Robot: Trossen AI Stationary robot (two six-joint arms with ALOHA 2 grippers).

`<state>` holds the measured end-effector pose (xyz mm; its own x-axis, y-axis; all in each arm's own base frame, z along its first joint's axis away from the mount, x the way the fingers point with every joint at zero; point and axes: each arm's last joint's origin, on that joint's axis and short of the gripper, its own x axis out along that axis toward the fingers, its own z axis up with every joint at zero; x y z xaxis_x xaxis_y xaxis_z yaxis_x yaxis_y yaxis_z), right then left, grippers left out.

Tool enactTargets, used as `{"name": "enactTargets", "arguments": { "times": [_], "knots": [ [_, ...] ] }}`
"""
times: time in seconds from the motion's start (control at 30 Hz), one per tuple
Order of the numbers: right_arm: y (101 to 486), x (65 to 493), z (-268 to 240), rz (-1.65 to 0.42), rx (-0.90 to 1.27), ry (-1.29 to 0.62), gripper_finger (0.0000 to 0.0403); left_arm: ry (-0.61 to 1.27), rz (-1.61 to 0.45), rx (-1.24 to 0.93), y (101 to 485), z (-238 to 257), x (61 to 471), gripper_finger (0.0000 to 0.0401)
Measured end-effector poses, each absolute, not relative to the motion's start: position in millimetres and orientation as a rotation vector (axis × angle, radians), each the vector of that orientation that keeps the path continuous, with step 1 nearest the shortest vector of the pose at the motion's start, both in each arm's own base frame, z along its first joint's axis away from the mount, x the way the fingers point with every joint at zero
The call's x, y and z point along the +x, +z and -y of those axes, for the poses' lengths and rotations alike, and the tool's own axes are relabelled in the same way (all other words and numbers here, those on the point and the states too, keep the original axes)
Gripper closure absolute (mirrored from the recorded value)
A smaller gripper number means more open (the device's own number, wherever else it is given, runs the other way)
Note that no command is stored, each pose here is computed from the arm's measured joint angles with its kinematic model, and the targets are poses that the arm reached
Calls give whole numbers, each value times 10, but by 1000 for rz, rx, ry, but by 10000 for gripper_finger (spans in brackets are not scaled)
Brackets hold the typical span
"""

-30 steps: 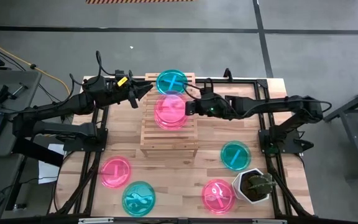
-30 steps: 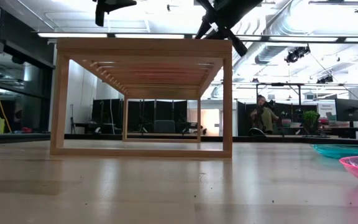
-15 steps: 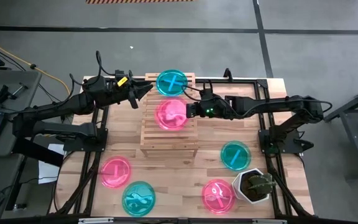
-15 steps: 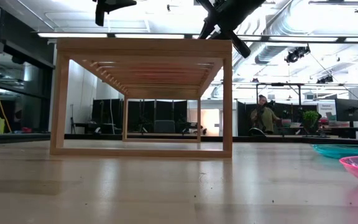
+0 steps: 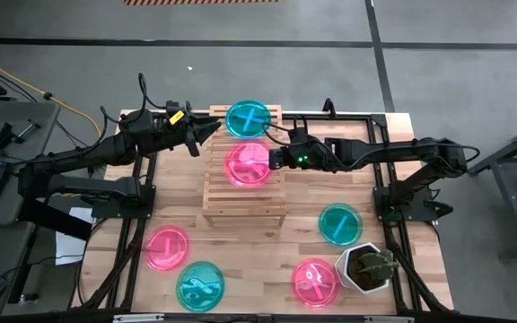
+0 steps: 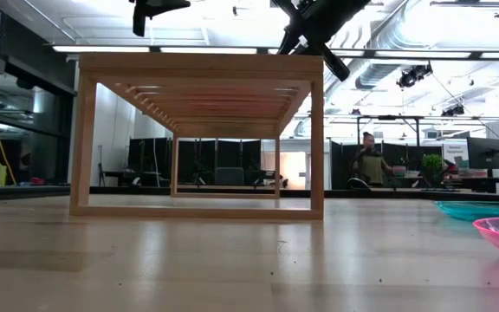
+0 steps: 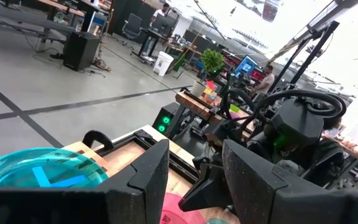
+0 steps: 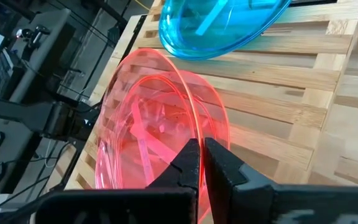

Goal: Place and stack plates onto a shelf
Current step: Stack the pink plate on top of the pink plate on the shelf, then stack the blue plate on top of the blue plate on the shelf

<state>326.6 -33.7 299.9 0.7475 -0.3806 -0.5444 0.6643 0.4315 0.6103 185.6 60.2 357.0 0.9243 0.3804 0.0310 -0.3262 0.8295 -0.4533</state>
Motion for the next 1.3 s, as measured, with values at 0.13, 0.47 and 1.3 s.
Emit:
{"name": "enactTargets", "arguments": {
  "times": [0.13, 0.47, 1.3],
  "knots": [
    [2998, 3266, 337, -350, 912, -667, 403, 376, 122, -459, 3570, -603, 1856, 261],
    [3057, 3306, 337, -305, 886, -609, 341, 376, 122, -459, 3570, -602, 1856, 261],
    [3315, 3174, 604, -561, 628, -492, 229, 376, 122, -459, 3570, -602, 1856, 261]
  ]
}}
